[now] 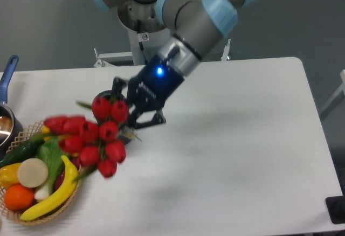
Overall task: Insert the flowers into the vase
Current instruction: 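Swing the held tulips up and over to above the black vase, then align the tulip stems with the vase opening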
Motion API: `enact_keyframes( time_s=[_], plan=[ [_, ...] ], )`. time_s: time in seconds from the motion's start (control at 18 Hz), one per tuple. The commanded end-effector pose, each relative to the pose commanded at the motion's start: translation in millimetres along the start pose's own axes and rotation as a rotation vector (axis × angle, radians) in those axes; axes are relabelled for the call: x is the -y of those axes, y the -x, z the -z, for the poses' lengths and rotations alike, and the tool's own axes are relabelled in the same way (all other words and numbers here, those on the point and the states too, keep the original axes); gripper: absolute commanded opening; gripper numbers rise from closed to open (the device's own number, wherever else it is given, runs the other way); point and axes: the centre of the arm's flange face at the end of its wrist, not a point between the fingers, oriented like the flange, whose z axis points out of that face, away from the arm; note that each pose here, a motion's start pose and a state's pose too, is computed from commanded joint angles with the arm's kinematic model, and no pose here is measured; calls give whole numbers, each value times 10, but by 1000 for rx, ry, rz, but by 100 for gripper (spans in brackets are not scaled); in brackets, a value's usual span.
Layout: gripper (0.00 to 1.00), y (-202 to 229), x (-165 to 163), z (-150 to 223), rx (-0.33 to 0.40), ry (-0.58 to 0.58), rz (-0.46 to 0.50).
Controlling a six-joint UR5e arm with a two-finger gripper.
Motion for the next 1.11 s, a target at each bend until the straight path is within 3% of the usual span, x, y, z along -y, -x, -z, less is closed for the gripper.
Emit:
enact_keyframes(
  time_s=[0.44,0.72,1.11],
  plan=[
    [4,-464,-95,101,-62,-96,-95],
    [4,-917,-316,301,-45,-128,-104],
    [4,-1020,-450,314,-41,-128,-90]
  ],
)
